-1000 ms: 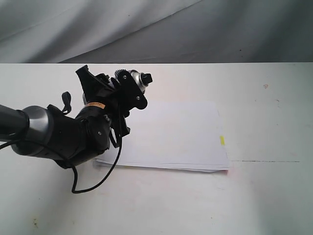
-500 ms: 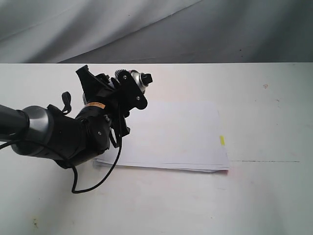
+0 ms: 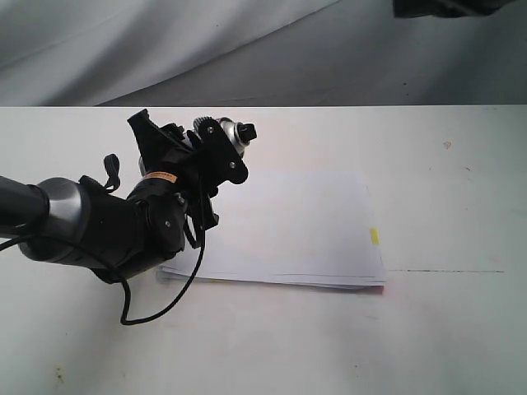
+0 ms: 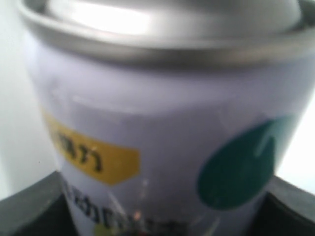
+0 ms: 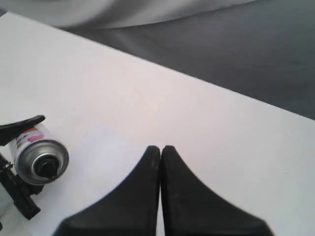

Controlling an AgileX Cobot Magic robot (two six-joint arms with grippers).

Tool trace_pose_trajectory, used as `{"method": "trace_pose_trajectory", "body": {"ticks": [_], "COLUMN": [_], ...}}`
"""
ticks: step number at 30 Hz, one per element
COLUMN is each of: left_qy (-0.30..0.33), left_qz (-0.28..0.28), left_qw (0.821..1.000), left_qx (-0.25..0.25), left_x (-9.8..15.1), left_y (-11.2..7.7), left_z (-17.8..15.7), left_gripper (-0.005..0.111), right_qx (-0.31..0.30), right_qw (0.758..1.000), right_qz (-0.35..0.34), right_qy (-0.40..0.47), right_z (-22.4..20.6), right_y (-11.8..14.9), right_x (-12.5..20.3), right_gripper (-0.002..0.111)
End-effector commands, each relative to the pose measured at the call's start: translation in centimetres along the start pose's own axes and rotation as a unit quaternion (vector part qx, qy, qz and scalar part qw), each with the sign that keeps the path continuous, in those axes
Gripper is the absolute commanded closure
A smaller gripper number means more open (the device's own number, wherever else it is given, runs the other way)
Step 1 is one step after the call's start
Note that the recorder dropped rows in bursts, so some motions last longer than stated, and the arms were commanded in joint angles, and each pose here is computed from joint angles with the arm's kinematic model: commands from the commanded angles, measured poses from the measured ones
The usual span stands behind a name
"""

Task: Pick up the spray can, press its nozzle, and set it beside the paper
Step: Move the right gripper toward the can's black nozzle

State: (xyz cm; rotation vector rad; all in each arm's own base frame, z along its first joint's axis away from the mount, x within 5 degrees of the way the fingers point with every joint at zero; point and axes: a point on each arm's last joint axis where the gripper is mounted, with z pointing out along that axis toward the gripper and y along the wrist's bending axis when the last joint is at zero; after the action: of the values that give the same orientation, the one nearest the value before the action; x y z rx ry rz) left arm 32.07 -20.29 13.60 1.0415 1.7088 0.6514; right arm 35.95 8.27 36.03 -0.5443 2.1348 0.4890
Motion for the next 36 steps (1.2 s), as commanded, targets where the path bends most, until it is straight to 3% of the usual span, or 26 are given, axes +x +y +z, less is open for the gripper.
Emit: {"method": "trace_pose_trajectory", "body": {"ticks": [1,3,6,8,17,24,31,36], "left_qy": [-0.012,-0.012,-0.012,-0.012,-0.012,-0.012,-0.012,-0.012], "left_qz": [-0.002,-0.002,-0.002,-0.002,-0.002,-0.002,-0.002,-0.002], "left_qw": [1.000,1.000,1.000,1.000,1.000,1.000,1.000,1.000], "left_qx": [-0.022,-0.022,-0.022,-0.022,-0.022,-0.022,-0.022,-0.022], "left_x": [-0.6,-0.6,-0.6,-0.6,-0.6,-0.6,-0.6,-0.6], "left_y": [0.7,0.7,0.7,0.7,0.7,0.7,0.7,0.7], "left_z": [-0.1,-0.1,-0.1,-0.1,-0.1,-0.1,-0.1,-0.1], "left_gripper": [0.107,0.107,0.107,0.107,0.107,0.107,0.107,0.107], "right_qx": [-0.121,-0.170,-0.240,-0.260,-0.264,-0.274,-0.307,-0.318], "right_qw": [0.991,0.983,0.970,0.965,0.962,0.954,0.940,0.937], "right_qz": [-0.049,-0.058,-0.019,-0.021,-0.067,-0.124,-0.147,-0.139], "right_qy": [0.026,0.027,0.022,0.018,-0.005,-0.011,0.008,0.039], "right_z": [6.7,9.1,12.7,13.5,13.8,14.2,15.2,15.1], "right_y": [-1.0,-1.3,-2.6,-2.6,-2.2,0.3,3.2,3.5], "right_x": [2.3,3.7,6.5,7.1,6.4,4.4,4.9,5.4], "right_gripper": [0.108,0.108,0.108,0.108,0.108,0.108,0.108,0.108]}}
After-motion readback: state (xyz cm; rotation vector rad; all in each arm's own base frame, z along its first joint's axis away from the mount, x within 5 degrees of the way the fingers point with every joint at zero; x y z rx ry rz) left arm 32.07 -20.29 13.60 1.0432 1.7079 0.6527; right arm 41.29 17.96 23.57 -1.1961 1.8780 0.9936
